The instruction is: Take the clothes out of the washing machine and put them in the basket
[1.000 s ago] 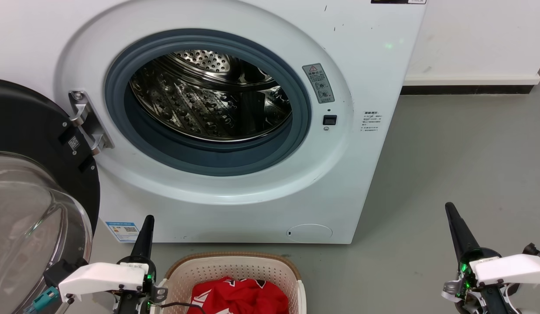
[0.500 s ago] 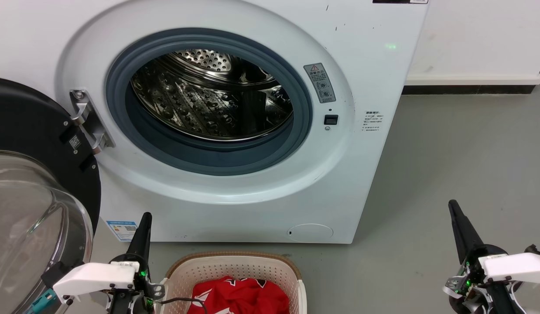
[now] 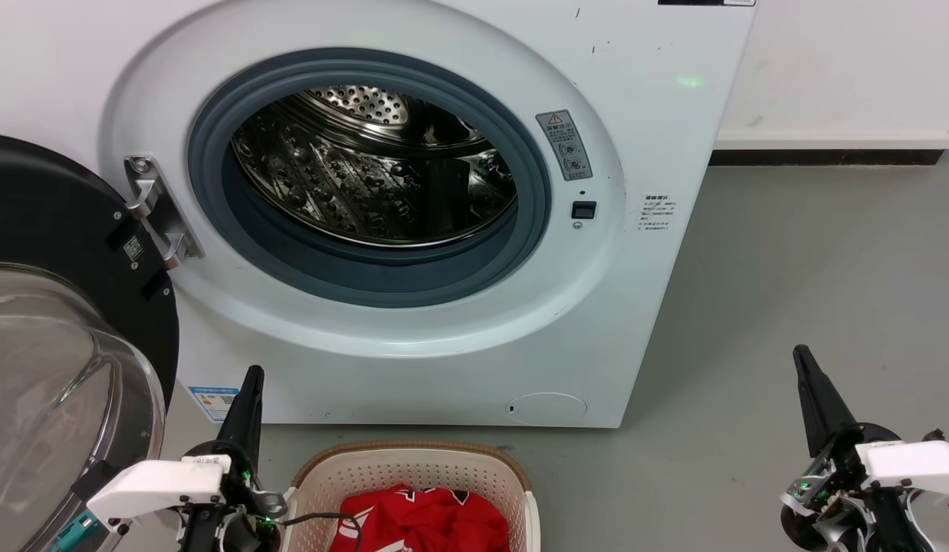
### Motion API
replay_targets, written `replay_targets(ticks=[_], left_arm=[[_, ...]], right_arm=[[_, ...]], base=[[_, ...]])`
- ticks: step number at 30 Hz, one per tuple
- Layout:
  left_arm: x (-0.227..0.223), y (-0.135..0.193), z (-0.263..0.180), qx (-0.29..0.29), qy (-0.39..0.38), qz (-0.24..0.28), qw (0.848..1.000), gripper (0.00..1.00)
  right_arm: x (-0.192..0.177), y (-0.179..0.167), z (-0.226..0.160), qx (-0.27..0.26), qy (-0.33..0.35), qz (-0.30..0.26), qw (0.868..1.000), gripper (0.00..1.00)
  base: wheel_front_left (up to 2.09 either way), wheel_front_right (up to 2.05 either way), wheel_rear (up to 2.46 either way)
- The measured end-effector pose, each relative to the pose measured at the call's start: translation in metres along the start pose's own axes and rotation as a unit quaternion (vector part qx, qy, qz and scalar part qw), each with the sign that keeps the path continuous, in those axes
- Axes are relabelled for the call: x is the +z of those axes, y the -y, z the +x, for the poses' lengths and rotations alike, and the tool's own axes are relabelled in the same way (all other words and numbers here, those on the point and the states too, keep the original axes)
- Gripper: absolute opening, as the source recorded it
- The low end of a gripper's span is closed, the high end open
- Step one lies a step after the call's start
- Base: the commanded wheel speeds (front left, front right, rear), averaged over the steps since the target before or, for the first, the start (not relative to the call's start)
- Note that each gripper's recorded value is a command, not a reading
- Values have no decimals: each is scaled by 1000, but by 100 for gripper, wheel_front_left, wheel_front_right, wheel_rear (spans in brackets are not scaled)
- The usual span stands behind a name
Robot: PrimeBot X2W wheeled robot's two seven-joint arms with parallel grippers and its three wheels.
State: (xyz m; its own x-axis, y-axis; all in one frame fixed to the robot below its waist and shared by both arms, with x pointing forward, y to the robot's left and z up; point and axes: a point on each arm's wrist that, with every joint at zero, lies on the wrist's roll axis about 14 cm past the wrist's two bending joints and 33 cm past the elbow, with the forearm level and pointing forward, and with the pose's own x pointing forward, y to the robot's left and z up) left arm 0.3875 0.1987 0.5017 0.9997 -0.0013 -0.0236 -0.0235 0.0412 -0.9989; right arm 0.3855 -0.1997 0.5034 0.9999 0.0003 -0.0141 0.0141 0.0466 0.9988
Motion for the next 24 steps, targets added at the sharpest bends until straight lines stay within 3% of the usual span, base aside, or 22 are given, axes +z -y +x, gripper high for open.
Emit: replay_targets(ticks=[5, 24], left_arm=[[2, 2, 0, -6, 1, -22, 1000, 0], [1, 2, 0, -7, 1, -22, 1000, 0]], right_arm=[[1, -1, 2, 2, 1, 24, 1000, 0], [1, -1, 2, 2, 1, 24, 1000, 0]], base=[[0, 0, 0], [0, 0, 0]])
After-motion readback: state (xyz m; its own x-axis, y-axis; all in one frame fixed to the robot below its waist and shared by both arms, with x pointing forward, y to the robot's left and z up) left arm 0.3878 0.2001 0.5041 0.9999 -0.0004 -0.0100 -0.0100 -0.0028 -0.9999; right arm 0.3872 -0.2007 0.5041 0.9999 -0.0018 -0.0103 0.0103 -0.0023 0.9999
